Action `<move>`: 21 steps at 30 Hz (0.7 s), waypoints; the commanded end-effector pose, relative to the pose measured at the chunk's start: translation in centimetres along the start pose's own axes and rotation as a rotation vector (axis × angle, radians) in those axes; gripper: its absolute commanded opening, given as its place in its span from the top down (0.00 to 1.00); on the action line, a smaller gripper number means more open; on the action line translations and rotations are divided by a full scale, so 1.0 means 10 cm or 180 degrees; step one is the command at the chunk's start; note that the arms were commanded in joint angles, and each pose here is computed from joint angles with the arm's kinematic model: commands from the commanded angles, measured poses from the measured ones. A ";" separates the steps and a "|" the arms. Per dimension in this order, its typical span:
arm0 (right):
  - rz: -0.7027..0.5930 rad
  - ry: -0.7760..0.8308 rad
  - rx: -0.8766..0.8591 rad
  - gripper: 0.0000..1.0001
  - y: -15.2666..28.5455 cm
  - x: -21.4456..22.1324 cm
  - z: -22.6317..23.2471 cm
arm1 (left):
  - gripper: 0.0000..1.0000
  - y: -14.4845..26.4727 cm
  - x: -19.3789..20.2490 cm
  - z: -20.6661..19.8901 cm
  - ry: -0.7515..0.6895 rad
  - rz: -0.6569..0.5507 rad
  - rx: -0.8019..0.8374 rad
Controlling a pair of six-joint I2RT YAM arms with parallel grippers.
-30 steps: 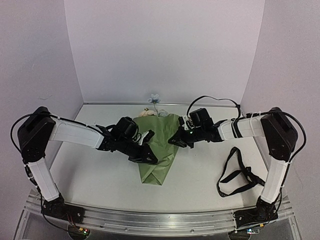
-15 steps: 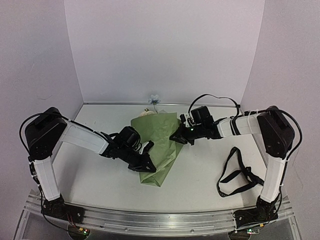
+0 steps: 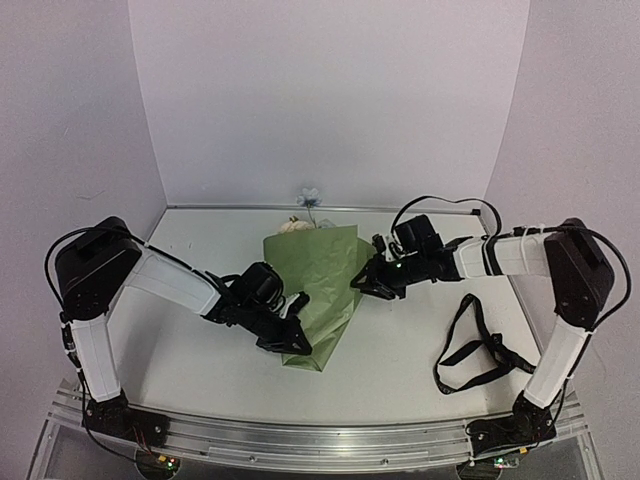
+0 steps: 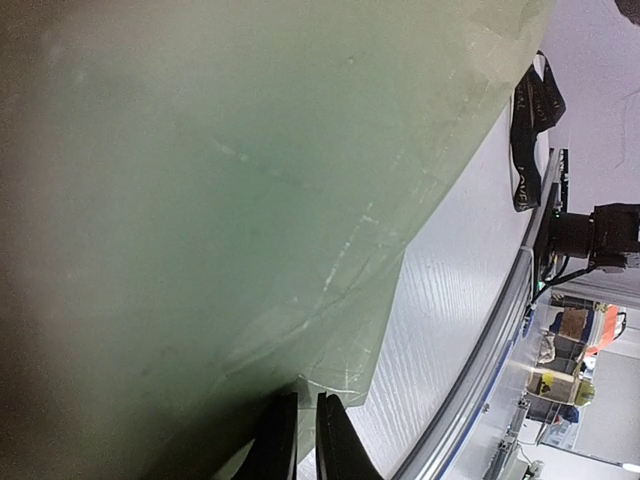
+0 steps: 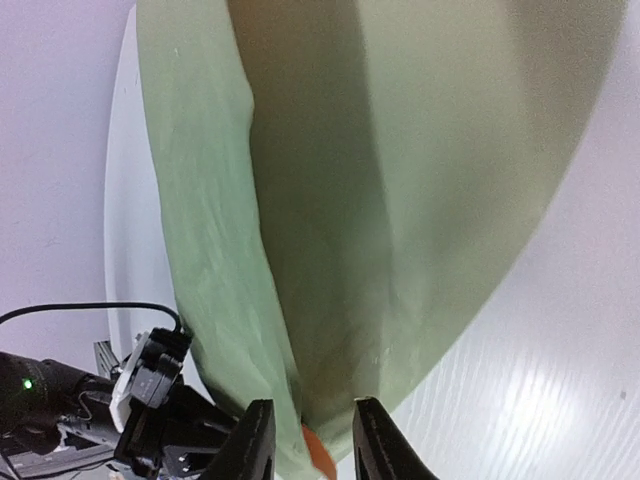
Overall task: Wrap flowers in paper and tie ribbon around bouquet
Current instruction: Fold the two-thirds-folded wrapping paper at the center of the board, then press the fold line of the folded wrapping paper.
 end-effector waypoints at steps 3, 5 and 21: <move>0.0067 0.0188 0.0181 0.58 0.16 0.36 0.16 | 0.91 -0.03 0.01 -0.05 -0.0081 -0.0004 0.0114; 0.0115 0.0159 0.0212 0.56 0.12 0.47 0.17 | 0.91 -0.03 0.01 -0.05 -0.0085 0.0000 0.0127; -0.0029 -0.0073 0.0222 0.62 -0.37 0.50 0.12 | 0.91 -0.02 0.01 -0.07 -0.0099 -0.0007 0.0146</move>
Point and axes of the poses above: each gripper's point midway between its finger pads, its own y axis back along the fingers, its own z axis along the line the jaws close on, x = y × z, the point moved 2 cm from there along y, back along the fingers, and after that the axes turned 12 degrees about y, right-handed, at the moved point
